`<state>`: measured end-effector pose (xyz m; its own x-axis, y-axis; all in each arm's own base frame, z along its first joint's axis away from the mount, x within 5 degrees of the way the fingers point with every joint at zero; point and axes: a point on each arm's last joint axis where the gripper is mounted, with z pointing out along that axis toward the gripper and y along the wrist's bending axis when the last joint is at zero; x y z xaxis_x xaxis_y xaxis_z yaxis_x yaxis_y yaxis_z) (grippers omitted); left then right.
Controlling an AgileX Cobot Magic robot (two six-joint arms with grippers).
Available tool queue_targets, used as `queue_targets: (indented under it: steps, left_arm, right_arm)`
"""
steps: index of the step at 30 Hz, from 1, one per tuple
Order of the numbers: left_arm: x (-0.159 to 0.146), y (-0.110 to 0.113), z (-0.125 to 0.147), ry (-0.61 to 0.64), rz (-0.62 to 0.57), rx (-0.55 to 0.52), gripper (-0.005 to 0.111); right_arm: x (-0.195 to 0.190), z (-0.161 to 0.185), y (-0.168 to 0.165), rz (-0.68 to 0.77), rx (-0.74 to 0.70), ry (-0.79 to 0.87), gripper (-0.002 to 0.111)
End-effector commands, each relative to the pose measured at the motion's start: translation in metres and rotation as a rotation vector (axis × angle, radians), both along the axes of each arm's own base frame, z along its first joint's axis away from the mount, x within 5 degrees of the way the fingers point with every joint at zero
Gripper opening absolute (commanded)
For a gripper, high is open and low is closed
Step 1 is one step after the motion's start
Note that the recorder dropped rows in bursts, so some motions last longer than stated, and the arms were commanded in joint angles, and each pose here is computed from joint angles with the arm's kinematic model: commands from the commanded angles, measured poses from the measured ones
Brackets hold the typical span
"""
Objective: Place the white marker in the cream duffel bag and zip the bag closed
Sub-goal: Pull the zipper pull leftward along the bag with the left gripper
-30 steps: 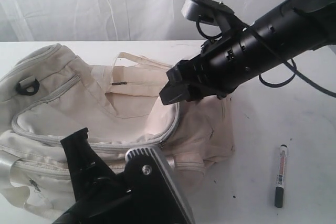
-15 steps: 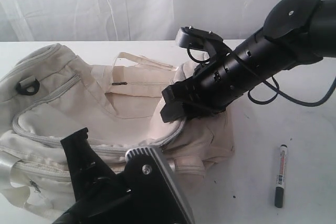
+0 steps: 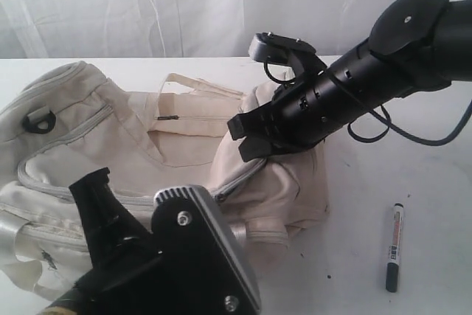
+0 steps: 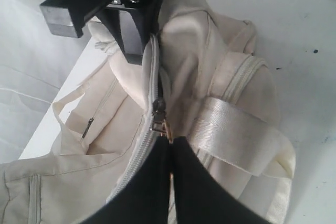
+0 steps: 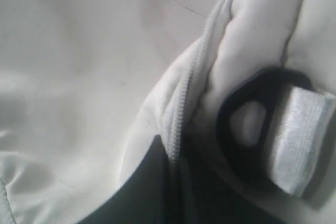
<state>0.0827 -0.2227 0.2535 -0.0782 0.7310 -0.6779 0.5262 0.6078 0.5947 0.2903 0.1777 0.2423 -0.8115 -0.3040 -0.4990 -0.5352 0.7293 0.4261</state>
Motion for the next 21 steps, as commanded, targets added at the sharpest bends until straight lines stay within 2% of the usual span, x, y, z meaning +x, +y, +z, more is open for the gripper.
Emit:
queue_targets:
  steps: [1, 9, 18, 21]
  left_arm:
    - [-0.002, 0.021, -0.001, 0.025, 0.014, -0.035, 0.0]
    - [-0.003, 0.061, -0.002, 0.036, 0.03, -0.113, 0.0]
    - [-0.004, 0.081, 0.01, 0.031, 0.023, -0.201, 0.0]
    - [-0.004, 0.089, 0.01, 0.016, 0.006, -0.187, 0.0]
  right_arm:
    - [0.009, 0.016, -0.023, -0.078, 0.002, -0.086, 0.0]
    - [0.002, 0.033, -0.035, -0.072, 0.013, -0.114, 0.0]
    - [-0.002, 0.031, -0.034, -0.038, 0.011, -0.074, 0.0]
    - [-0.004, 0.035, -0.034, -0.038, 0.014, -0.084, 0.0]
